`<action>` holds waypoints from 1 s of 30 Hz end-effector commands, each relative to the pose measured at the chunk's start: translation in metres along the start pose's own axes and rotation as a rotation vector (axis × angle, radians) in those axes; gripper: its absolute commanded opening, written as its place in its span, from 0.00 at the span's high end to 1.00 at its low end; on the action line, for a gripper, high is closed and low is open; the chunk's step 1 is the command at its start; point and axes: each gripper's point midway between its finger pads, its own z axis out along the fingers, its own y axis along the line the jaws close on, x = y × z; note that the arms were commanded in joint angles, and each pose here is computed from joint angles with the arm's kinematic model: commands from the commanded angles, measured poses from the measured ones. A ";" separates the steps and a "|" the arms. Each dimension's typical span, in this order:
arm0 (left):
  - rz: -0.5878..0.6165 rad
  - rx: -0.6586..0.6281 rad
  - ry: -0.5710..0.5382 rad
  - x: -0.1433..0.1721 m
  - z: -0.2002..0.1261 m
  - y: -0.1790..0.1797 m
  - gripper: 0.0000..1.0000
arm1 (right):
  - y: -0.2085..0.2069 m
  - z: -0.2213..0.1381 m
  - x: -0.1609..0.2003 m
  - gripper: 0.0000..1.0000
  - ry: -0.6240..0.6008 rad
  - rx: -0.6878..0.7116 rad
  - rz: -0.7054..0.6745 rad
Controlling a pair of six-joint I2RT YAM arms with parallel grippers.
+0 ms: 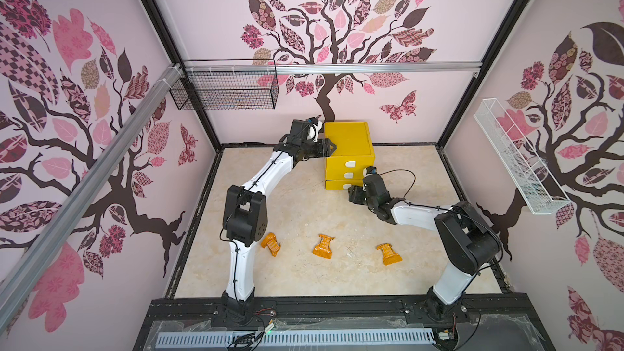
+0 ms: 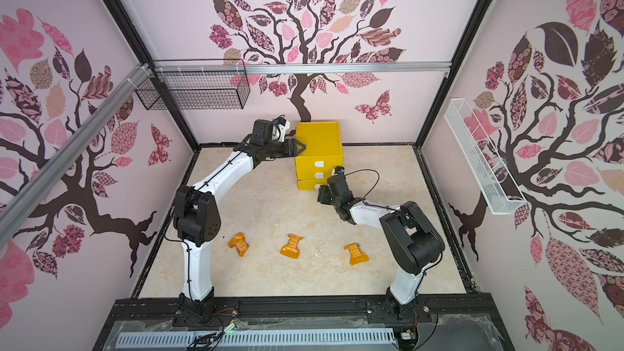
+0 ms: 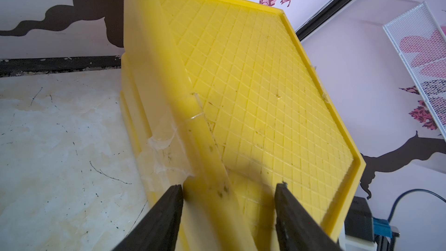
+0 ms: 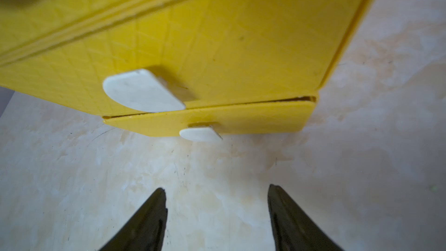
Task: Place the cookies into the drawer by color
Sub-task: Close the drawer in the storage box.
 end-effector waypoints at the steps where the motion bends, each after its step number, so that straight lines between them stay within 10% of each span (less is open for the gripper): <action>1: -0.059 -0.078 0.151 0.050 0.008 0.025 0.36 | -0.002 0.013 -0.008 0.29 -0.082 -0.006 0.062; 19: -0.035 -0.076 0.134 0.044 -0.004 0.018 0.35 | 0.002 0.053 0.042 0.27 -0.087 -0.394 0.923; 30: -0.034 -0.077 0.132 0.043 -0.003 0.018 0.34 | -0.011 0.072 0.058 0.27 -0.052 -0.326 1.043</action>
